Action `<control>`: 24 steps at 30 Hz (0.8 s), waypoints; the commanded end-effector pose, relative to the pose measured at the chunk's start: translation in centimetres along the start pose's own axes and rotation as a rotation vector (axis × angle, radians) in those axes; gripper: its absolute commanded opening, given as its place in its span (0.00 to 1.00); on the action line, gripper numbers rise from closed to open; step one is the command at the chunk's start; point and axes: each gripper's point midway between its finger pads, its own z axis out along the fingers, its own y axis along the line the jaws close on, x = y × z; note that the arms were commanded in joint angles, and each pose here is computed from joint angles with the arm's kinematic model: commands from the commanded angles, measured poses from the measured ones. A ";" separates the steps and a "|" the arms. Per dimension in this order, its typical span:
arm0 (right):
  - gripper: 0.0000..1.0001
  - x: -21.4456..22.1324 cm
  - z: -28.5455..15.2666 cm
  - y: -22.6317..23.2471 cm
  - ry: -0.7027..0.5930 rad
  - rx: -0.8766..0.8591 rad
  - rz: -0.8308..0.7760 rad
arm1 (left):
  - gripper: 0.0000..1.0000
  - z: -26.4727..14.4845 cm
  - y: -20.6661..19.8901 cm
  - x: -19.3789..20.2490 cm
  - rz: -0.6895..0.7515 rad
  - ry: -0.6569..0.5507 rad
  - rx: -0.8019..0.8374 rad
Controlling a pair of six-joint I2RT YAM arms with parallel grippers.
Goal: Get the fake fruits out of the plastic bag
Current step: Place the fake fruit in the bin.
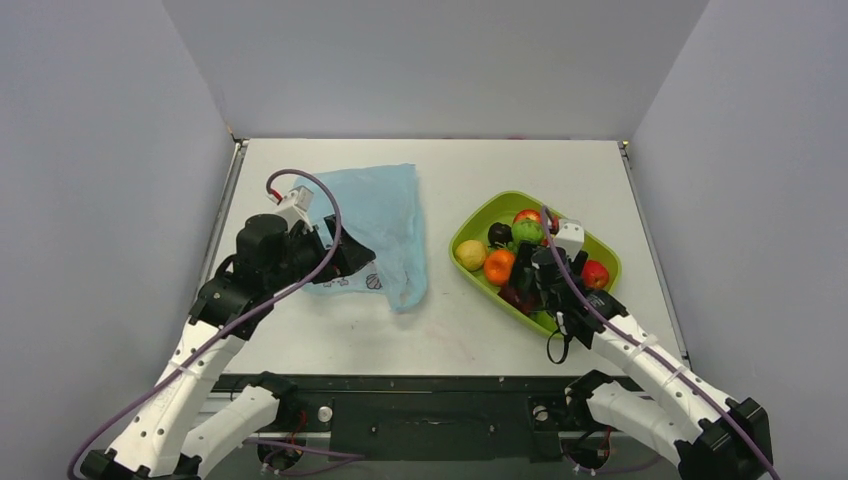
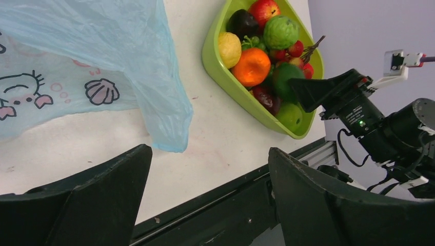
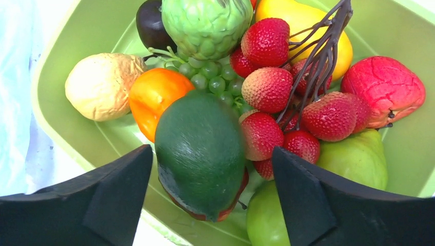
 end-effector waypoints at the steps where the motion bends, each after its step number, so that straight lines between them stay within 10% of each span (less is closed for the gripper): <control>1: 0.86 -1.4 -0.6 -0.3 -0.061 -0.009 0.021 | 0.88 -1.2 -2.3 -2.7 0.021 -0.128 0.077; 24: 0.89 -11.9 -15.4 -5.5 -0.494 -0.101 0.213 | 0.97 -11.0 -5.3 -8.0 0.107 -0.481 0.137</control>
